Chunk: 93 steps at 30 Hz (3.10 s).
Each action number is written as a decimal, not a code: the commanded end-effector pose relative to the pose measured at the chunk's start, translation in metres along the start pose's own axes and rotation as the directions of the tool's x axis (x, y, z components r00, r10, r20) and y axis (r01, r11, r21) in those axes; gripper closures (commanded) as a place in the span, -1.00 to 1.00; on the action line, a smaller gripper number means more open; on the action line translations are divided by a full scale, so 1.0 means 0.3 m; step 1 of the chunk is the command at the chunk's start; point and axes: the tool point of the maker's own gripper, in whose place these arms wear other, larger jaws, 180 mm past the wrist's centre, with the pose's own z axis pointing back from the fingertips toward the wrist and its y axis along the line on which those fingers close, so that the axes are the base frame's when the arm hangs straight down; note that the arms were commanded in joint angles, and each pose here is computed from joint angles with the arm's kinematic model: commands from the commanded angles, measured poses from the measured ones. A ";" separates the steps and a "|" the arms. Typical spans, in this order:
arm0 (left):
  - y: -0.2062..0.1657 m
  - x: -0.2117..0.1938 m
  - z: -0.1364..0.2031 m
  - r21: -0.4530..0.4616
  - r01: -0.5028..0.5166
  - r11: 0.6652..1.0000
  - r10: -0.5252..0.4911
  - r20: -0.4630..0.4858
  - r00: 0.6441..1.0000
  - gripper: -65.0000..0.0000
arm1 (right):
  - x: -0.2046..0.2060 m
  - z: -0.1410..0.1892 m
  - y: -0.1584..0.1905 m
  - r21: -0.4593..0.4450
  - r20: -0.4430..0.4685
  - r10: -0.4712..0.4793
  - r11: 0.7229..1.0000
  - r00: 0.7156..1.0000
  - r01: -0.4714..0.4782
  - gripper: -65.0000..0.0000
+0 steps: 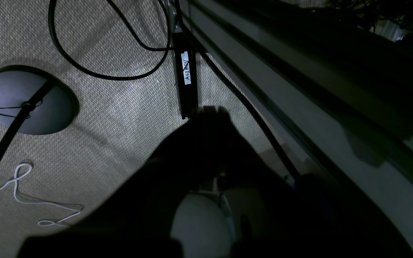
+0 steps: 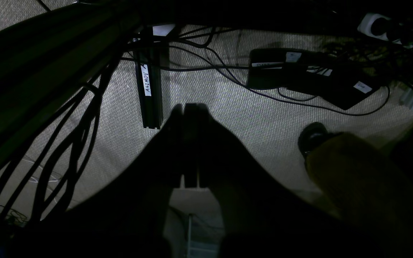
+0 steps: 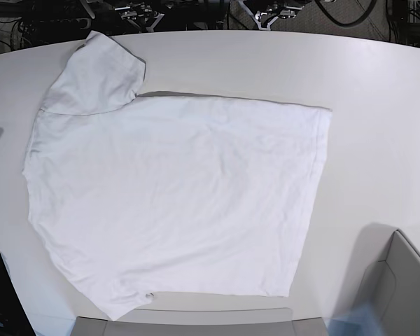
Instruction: Fold the T-shirt properly
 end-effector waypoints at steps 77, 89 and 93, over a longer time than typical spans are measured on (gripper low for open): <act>0.041 -0.020 0.015 -0.005 -0.008 1.000 0.008 -0.007 1.000 1.00 | 0.058 0.008 -0.059 -0.030 0.044 0.033 0.999 0.998 -0.031 1.00; 0.119 -0.007 0.038 0.032 -0.007 0.999 0.007 0.011 1.000 1.00 | -0.065 0.005 -0.044 -0.021 0.005 0.034 0.999 0.999 -0.033 1.00; 0.116 0.046 0.040 0.031 -0.008 0.999 0.005 0.100 0.995 1.00 | -0.059 0.002 -0.003 -0.001 0.001 0.040 0.999 0.999 -0.040 1.00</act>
